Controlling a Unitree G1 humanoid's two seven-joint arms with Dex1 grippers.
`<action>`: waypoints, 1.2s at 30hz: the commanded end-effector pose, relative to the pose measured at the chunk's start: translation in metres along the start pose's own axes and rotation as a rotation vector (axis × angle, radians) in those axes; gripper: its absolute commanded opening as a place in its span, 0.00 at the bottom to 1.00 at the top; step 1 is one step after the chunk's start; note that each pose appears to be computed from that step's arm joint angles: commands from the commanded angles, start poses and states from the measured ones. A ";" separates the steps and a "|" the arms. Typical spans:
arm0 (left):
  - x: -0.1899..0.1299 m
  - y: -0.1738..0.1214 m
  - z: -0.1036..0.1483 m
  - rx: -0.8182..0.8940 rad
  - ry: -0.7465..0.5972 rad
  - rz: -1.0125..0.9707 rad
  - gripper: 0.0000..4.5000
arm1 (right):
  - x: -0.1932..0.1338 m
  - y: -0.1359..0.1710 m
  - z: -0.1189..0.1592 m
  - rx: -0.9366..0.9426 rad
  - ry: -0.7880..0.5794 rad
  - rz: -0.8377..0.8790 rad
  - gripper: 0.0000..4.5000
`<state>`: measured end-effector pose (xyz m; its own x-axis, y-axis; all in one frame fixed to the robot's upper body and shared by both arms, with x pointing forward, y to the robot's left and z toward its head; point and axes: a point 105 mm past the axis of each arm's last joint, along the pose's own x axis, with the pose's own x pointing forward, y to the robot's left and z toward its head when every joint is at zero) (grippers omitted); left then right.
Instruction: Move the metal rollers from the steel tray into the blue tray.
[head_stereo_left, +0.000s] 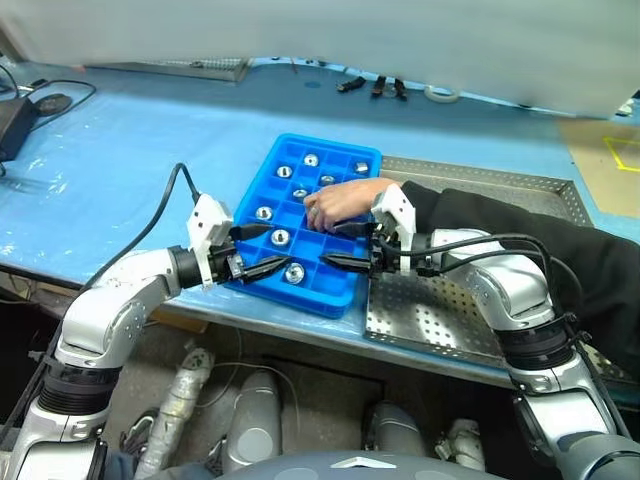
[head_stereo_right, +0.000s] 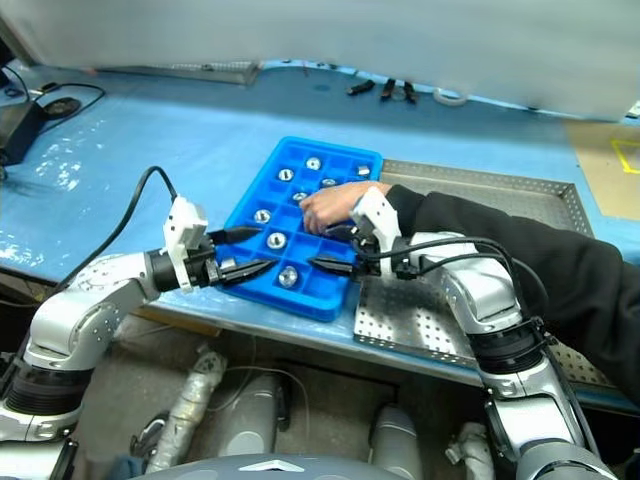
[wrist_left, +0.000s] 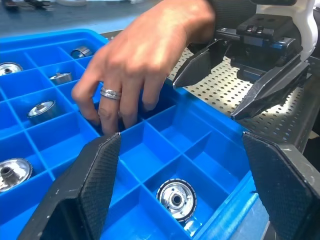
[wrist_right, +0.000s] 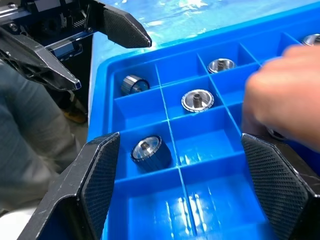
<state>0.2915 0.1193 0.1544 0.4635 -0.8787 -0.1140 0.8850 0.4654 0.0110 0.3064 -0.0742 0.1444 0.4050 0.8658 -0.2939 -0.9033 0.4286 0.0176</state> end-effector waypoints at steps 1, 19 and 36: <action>0.005 -0.001 0.010 0.049 -0.023 -0.038 0.90 | -0.017 -0.006 0.013 -0.032 -0.046 -0.069 0.91; 0.021 0.003 0.005 0.054 -0.021 -0.091 0.90 | -0.043 -0.025 0.006 -0.029 -0.046 -0.255 0.91; 0.079 0.000 0.019 0.101 -0.028 -0.250 0.90 | -0.095 -0.067 -0.029 0.019 0.005 -0.714 0.91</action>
<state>0.3287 0.0515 0.1576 0.2470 -0.9632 -0.1063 0.9688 0.2434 0.0456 0.3219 -0.1886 0.1390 0.8715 0.4063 -0.2747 -0.4530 0.8814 -0.1336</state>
